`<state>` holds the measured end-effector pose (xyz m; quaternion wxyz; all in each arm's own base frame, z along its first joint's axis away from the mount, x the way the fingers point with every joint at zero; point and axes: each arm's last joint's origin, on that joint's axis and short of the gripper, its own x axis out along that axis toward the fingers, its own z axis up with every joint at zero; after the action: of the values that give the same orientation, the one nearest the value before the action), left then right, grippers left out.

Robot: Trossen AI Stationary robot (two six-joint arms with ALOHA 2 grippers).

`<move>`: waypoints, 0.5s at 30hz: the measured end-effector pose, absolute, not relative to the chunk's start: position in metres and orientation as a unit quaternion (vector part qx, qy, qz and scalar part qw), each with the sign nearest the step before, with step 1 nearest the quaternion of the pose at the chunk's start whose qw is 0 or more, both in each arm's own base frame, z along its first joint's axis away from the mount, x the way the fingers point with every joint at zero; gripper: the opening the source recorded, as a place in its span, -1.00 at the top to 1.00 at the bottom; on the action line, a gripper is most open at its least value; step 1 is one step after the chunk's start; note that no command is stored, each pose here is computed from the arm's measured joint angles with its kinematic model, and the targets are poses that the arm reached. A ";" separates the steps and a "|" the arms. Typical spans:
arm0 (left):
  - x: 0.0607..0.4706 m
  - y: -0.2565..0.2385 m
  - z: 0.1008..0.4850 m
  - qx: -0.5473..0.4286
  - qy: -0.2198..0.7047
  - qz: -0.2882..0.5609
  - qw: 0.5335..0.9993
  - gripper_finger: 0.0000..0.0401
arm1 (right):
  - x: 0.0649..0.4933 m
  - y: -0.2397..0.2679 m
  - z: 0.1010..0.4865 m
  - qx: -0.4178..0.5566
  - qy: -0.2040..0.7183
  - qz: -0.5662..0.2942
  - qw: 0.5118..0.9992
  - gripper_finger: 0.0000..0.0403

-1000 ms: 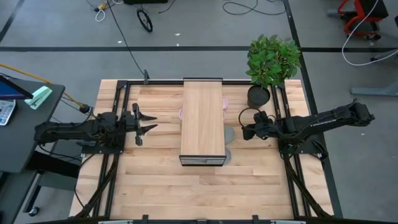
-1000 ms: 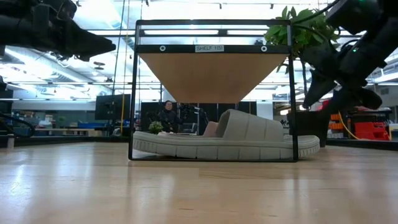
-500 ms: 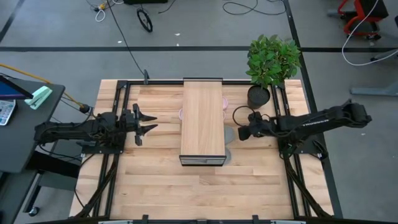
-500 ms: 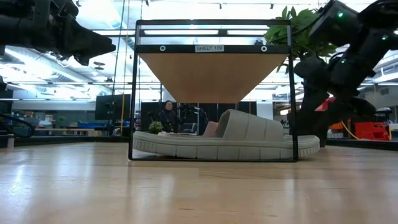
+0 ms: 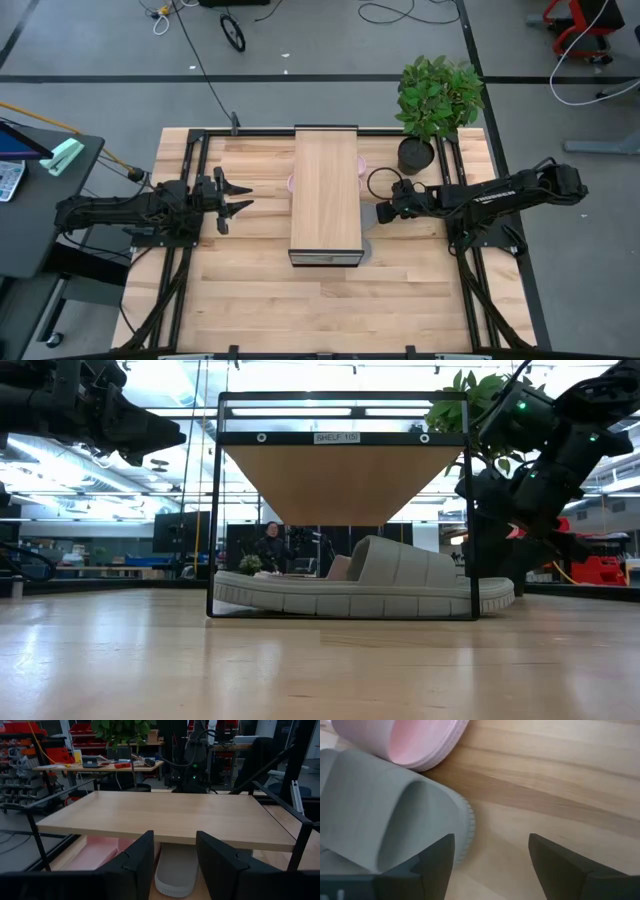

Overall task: Pick and place slides into the shelf
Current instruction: Put the top gray slipper on the shelf

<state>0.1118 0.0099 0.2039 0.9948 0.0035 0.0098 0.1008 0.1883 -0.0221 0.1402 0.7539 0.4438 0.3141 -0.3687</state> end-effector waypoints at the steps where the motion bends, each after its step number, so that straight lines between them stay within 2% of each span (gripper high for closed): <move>1: 0.112 0.010 0.204 0.001 0.011 0.101 0.995 0.24 | 0.189 -0.023 0.140 0.446 0.314 -0.366 0.754 -0.29; 6: 0.112 0.010 0.202 -0.007 0.019 0.101 0.995 0.27 | 0.184 -0.025 0.133 0.463 0.307 -0.358 0.751 -0.29; 15: 0.112 0.010 0.202 -0.008 0.019 0.101 0.995 0.26 | 0.167 -0.023 0.105 0.547 0.207 -0.298 0.754 -0.27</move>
<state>0.1117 0.0098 0.2019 0.9947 -0.0076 0.0191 0.1007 0.1666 -0.0234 0.1053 0.7544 0.5473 0.2068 -0.2977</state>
